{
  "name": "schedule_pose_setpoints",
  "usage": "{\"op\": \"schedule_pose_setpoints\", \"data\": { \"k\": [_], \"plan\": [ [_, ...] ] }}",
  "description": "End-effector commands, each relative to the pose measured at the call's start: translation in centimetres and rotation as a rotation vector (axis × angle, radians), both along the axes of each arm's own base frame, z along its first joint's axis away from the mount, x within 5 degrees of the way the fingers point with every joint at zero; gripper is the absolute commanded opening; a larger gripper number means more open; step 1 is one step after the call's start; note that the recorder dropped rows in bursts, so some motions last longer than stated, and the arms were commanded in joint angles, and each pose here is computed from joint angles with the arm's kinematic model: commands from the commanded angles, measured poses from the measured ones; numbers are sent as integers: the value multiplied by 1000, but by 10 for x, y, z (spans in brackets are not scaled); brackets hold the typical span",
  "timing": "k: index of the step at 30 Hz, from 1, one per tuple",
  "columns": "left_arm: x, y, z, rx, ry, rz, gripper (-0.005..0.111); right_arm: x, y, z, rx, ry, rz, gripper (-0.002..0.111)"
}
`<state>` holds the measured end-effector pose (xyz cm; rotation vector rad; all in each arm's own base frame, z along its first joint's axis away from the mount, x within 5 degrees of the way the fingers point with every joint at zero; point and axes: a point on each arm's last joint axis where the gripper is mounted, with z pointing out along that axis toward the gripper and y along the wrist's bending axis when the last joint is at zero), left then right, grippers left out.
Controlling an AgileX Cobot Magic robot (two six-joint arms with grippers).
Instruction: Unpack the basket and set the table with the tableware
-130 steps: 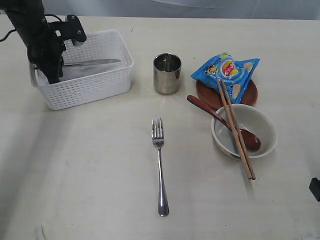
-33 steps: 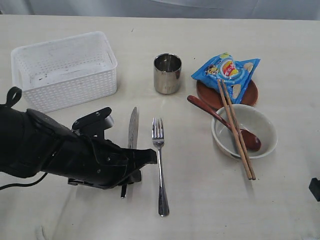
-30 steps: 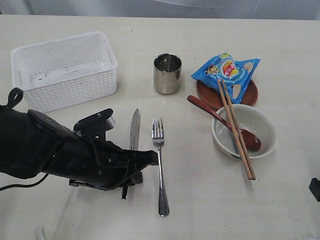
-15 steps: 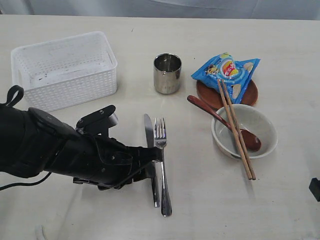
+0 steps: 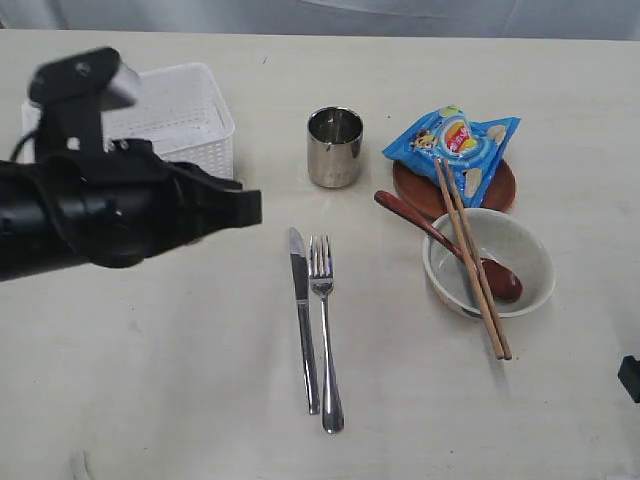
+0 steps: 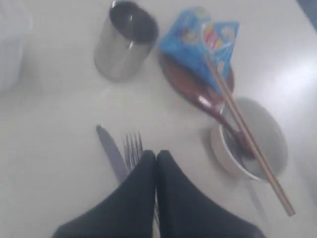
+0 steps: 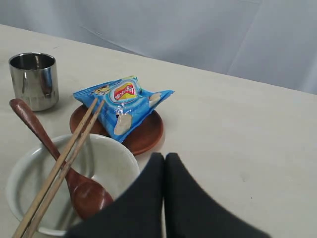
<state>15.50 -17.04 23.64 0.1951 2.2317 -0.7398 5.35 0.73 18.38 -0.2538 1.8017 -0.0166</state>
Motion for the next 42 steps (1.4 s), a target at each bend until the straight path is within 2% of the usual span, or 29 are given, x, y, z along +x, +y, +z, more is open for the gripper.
{"op": "schedule_pose_setpoints", "data": {
  "k": [1,11,19,27,36,42],
  "plan": [
    [-14,23,41,-49,-202,-18,0,0,0,0,6,-4,5,-1],
    [-52,77,100,-177,-519,16,0,0,0,0,6,-4,5,-1],
    [-82,117,122,-220,-738,42,0,0,0,0,6,-4,5,-1],
    [-104,144,105,-201,-868,48,0,0,0,0,6,-4,5,-1],
    [-114,165,76,-223,-892,118,0,0,0,0,6,-4,5,-1],
    [-117,170,70,-236,-903,140,0,0,0,0,6,-4,5,-1]
  ]
}}
